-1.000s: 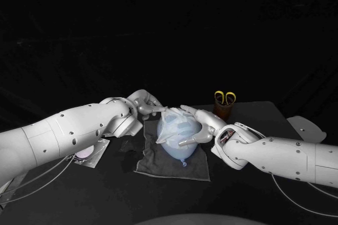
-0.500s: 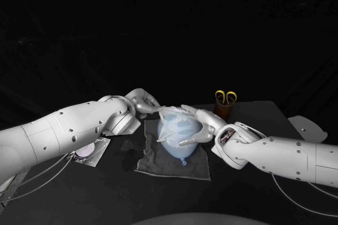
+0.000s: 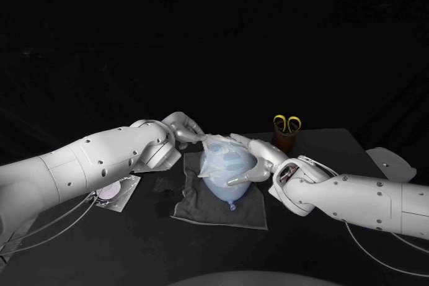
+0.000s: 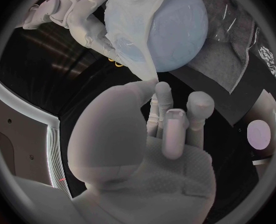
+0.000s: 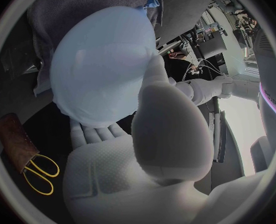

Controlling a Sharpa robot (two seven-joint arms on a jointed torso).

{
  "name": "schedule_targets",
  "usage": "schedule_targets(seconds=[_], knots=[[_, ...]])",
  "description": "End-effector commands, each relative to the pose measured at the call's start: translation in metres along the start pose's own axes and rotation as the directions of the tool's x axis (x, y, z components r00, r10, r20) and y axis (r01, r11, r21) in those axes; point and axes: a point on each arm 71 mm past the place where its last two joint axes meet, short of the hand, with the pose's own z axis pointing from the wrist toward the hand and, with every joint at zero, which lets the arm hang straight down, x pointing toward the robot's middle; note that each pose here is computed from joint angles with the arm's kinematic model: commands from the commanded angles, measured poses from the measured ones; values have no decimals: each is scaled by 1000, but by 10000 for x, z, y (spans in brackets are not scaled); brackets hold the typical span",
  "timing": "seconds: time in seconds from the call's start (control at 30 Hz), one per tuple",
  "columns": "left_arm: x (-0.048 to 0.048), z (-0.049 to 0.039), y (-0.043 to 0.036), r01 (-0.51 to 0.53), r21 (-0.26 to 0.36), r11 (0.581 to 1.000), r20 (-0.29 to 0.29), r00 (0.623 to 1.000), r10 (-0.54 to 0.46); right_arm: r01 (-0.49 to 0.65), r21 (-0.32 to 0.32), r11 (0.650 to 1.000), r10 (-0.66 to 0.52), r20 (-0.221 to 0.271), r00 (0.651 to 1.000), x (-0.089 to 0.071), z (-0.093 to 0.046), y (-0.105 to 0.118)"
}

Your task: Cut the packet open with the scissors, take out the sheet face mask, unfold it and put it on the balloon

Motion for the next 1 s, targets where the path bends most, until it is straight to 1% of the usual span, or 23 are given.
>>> schedule_targets(seconds=[0.03,0.13,0.27,0.57,0.73,0.8,0.83,0.93,1.0], knots=[[6,17,12,-16,-18,1000,-19,1000,16,14,15,1000,-13,-35,999,54,-15,-15],[17,25,42,-29,-46,999,-50,998,27,15,17,1000,-15,-34,999,54,-13,-14],[0,33,83,-33,-72,997,-65,997,28,17,20,1000,-16,-34,999,54,-12,-17],[-46,31,151,-14,-103,995,-71,997,6,20,27,999,-19,-30,999,52,-10,-22],[-88,26,189,-2,-115,993,-55,998,-5,20,27,999,-19,-29,999,54,-8,-19],[-108,16,204,7,-111,994,-43,999,-12,20,28,999,-19,-29,999,55,-8,-18],[-115,1,211,13,-99,995,-37,999,-17,20,28,999,-19,-29,999,57,-7,-17],[-116,-64,222,37,-53,998,-26,999,-38,20,30,999,-19,-30,999,59,-7,-19],[-106,-130,233,55,-15,998,-20,998,-55,20,31,999,-19,-30,999,58,-7,-23]])
